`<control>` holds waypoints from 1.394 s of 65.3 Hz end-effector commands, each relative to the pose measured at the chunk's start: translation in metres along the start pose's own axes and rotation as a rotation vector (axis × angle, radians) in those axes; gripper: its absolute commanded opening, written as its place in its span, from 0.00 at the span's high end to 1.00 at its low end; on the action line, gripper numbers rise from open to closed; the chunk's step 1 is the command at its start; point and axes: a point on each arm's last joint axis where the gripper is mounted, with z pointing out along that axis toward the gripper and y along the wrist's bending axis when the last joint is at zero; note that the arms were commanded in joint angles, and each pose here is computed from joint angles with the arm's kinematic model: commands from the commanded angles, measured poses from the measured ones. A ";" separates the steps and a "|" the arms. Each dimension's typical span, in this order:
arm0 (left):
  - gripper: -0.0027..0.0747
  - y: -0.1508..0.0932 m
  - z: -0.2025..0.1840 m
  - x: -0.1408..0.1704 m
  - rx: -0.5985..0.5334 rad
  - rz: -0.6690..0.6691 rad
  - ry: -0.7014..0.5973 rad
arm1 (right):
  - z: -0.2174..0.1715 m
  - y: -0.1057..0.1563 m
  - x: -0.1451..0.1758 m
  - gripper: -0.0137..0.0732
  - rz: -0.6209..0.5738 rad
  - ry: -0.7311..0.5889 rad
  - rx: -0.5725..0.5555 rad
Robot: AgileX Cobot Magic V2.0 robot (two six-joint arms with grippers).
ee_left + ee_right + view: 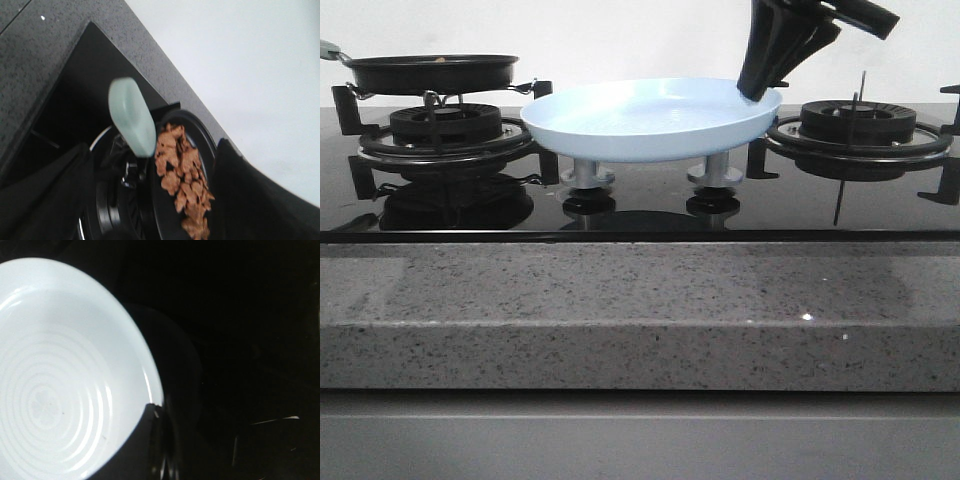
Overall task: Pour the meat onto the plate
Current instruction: 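Grasp the pale green handle of the black pan with the left gripper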
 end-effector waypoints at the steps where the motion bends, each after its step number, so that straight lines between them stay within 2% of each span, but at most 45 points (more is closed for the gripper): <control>1: 0.33 -0.023 -0.006 -0.014 0.088 0.008 -0.048 | -0.034 0.015 -0.004 0.91 -0.022 -0.109 -0.034; 24: 0.33 -0.010 0.025 -0.027 0.132 -0.033 -0.012 | -0.034 0.015 -0.004 0.91 -0.022 -0.109 -0.034; 44: 0.33 -0.021 0.035 -0.024 0.164 -0.042 -0.020 | -0.034 0.015 -0.004 0.91 -0.022 -0.109 -0.034; 66: 0.34 -0.021 0.035 -0.024 0.170 -0.043 -0.016 | -0.034 0.015 -0.004 0.91 -0.022 -0.109 -0.034; 73: 0.45 -0.022 0.035 -0.023 0.175 -0.041 -0.006 | -0.034 0.015 -0.004 0.91 -0.022 -0.109 -0.034; 83: 0.71 -0.022 0.035 -0.022 0.181 -0.040 0.004 | -0.034 0.015 -0.004 0.91 -0.022 -0.109 -0.034; 91: 0.87 -0.023 0.035 -0.020 0.194 -0.039 0.023 | -0.034 0.015 -0.004 0.91 -0.022 -0.109 -0.034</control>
